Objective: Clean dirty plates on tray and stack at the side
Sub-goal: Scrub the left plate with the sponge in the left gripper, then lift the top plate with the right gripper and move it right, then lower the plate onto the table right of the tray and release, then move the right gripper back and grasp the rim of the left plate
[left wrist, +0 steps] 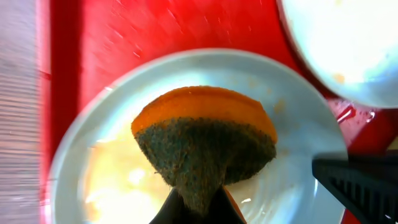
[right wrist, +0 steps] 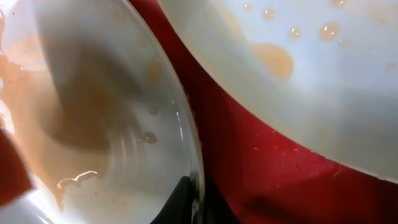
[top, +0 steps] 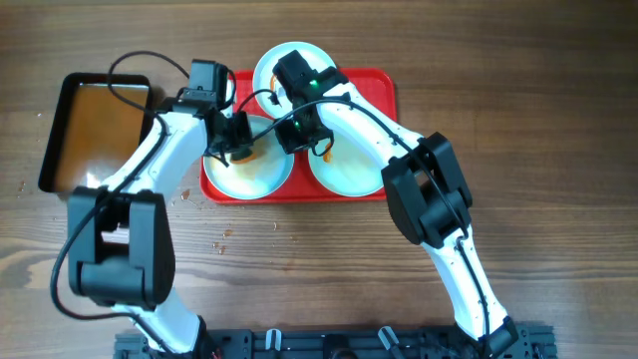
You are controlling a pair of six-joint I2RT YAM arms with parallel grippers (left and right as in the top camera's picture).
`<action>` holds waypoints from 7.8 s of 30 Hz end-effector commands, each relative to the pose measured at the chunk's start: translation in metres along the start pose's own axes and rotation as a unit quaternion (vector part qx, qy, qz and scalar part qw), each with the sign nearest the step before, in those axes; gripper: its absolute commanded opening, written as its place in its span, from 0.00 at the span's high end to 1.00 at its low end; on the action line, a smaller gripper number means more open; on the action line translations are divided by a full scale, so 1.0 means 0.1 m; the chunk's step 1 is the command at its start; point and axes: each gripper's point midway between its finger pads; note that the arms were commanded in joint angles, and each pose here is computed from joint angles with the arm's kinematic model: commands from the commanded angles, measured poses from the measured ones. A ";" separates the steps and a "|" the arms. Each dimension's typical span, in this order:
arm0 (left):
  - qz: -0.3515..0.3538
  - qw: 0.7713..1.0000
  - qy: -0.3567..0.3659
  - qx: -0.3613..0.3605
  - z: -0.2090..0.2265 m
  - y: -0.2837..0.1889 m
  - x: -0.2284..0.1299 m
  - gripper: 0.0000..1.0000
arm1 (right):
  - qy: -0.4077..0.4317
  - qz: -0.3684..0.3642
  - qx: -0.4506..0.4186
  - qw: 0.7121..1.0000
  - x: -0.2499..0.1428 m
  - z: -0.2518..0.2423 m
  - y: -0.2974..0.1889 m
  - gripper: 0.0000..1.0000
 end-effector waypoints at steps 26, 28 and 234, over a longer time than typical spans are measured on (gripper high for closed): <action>-0.144 0.979 -0.035 0.138 0.47 -0.88 0.37 0.96 | -0.017 -0.009 -0.081 0.997 0.04 -0.26 -0.22 0.96; -0.187 0.977 -0.048 0.086 0.35 -1.15 0.51 0.96 | -0.021 -0.032 -0.105 0.994 0.12 -0.29 -0.41 0.96; -0.124 0.988 -0.093 -0.018 0.37 -0.91 0.42 0.96 | 0.024 -0.145 0.062 0.987 0.60 -0.42 -0.02 0.96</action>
Point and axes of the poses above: each gripper's point midway between its finger pads, its own y axis out along the fingers, its own z axis along the line the jaws close on, x = y × z, and after that the axes turned 1 degree about -y, right-handed
